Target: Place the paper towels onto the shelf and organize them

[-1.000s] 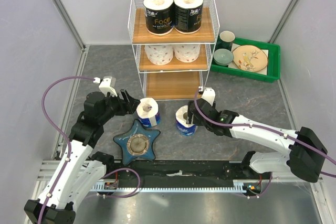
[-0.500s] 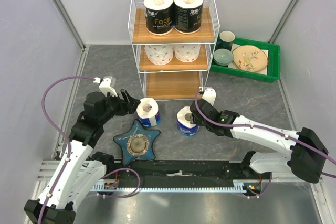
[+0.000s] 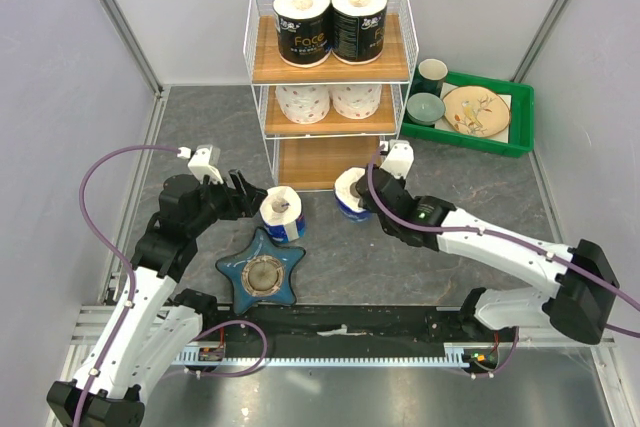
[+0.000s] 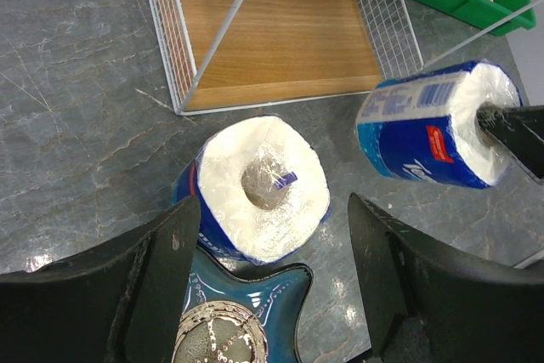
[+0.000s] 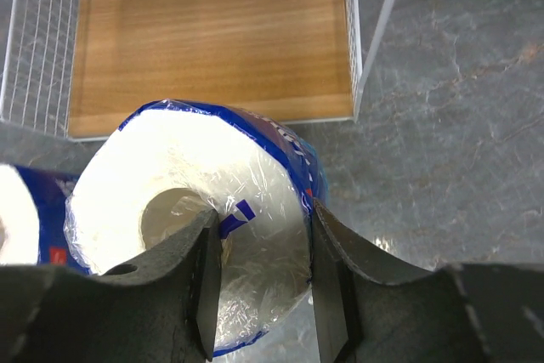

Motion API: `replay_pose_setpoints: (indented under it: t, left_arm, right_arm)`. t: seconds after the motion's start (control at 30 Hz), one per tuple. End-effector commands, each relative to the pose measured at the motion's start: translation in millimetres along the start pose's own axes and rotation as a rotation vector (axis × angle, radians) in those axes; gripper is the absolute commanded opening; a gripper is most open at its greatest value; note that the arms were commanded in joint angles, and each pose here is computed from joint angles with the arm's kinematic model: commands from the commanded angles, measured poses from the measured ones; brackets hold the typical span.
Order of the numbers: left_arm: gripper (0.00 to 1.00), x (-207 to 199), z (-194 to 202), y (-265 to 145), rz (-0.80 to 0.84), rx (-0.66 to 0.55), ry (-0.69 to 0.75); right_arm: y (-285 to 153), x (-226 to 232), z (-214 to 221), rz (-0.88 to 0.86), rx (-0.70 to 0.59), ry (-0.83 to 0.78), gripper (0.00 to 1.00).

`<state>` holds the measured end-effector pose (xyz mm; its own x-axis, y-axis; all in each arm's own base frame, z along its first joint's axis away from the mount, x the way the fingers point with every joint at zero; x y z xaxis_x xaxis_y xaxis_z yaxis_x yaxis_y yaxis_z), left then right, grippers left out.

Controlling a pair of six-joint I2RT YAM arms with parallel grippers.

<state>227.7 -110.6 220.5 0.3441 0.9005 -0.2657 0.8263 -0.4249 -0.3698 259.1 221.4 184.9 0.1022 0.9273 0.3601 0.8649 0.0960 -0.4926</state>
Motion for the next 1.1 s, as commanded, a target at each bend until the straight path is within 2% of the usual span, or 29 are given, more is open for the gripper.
replay_pose_setpoints:
  t: [0.0, 0.43, 0.8, 1.07]
  left_arm:
    - [0.77, -4.3, -7.1, 0.4, 0.026, -0.037, -0.020]
    - [0.77, -5.7, -6.8, 1.2, 0.038, -0.034, -0.024]
    - [0.77, -5.4, -6.8, 1.7, 0.040, -0.033, -0.028]
    - [0.77, -4.4, -6.5, 2.2, 0.037, -0.032, -0.029]
  right_arm:
    - [10.8, 21.6, -33.8, 0.010, -0.148, 0.049, 0.42]
    - [46.9, 39.0, -44.0, 0.018, -0.219, 0.078, 0.41]
    - [69.8, 33.1, -47.5, 0.014, -0.257, 0.126, 0.41]
    - [89.6, 32.9, -46.5, 0.024, -0.255, 0.104, 0.41]
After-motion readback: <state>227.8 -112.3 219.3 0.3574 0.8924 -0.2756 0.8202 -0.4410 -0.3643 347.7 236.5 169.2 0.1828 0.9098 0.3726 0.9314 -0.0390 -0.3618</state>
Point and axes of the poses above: each gripper's point midway between its finger pads, its own y axis out along the fingers, its own x axis along the line the jaws close on, z = x × y, the point moved 2 cm from there along -y, back along the fingers, and after that the axes turned 11 degrees about y, right-handed, at the moved point
